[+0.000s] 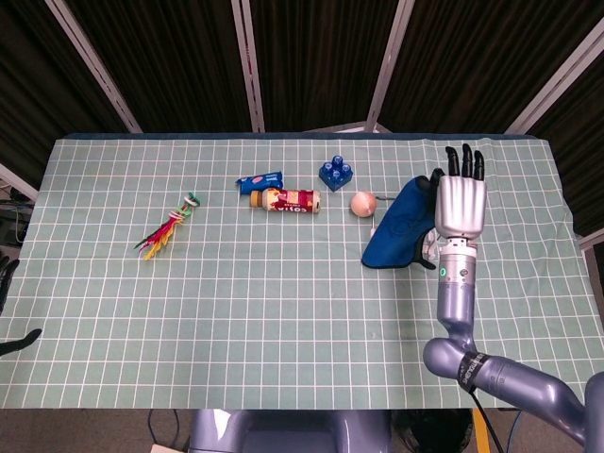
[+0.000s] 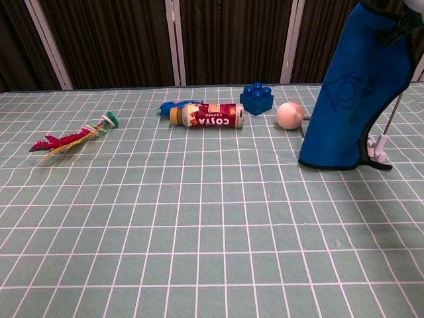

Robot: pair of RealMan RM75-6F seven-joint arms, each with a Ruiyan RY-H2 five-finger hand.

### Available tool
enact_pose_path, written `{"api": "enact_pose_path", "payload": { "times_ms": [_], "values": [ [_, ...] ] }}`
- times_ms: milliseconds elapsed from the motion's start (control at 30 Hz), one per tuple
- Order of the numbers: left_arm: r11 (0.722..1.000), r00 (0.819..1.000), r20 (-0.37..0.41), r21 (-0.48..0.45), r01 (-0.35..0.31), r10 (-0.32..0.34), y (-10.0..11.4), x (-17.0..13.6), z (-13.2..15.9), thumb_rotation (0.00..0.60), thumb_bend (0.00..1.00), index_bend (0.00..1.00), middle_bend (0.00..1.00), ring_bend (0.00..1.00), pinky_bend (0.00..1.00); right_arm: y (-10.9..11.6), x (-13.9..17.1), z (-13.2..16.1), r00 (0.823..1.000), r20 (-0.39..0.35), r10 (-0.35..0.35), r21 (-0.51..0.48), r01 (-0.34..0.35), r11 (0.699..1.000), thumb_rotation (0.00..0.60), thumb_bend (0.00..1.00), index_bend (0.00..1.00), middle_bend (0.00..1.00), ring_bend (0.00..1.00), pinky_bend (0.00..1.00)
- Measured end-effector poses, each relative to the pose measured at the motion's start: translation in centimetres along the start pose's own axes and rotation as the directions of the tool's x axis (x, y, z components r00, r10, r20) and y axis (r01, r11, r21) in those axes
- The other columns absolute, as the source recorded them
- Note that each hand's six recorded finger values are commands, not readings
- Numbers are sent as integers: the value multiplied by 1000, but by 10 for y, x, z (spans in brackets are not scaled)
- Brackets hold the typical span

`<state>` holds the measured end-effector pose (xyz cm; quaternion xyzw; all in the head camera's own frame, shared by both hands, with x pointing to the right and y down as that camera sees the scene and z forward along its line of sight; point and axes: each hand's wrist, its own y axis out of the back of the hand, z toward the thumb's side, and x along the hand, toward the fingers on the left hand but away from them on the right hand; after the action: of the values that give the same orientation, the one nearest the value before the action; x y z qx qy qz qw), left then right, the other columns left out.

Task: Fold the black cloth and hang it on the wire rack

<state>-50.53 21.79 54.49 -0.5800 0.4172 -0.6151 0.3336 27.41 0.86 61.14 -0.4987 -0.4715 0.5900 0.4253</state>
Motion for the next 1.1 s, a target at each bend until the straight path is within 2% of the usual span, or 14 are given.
{"api": "enact_pose_path", "payload": {
  "times_ms": [300,533,867,1100],
  "values": [
    [1000,1000,-11,3,13,-13,-4,4,-2,600,0,0,0,0,0,4,-9,-6,1000,23,5,-27,-5,1000,600,554,748,125,0,85],
    [1000,1000,7,3,15,-15,-4,1,3,600,0,0,0,0,0,16,-6,-28,1000,-3,0,20,0,1000,600,553,748,125,0,85],
    [1000,1000,1,9,18,-18,-6,3,2,600,0,0,0,0,0,10,-18,-17,999,-46,-27,77,30,997,600,552,748,124,0,84],
    [1000,1000,-19,13,24,-24,-8,6,-4,600,0,0,0,0,0,2,-29,-11,997,-77,-28,78,34,996,600,541,749,125,0,75]
  ]
}}
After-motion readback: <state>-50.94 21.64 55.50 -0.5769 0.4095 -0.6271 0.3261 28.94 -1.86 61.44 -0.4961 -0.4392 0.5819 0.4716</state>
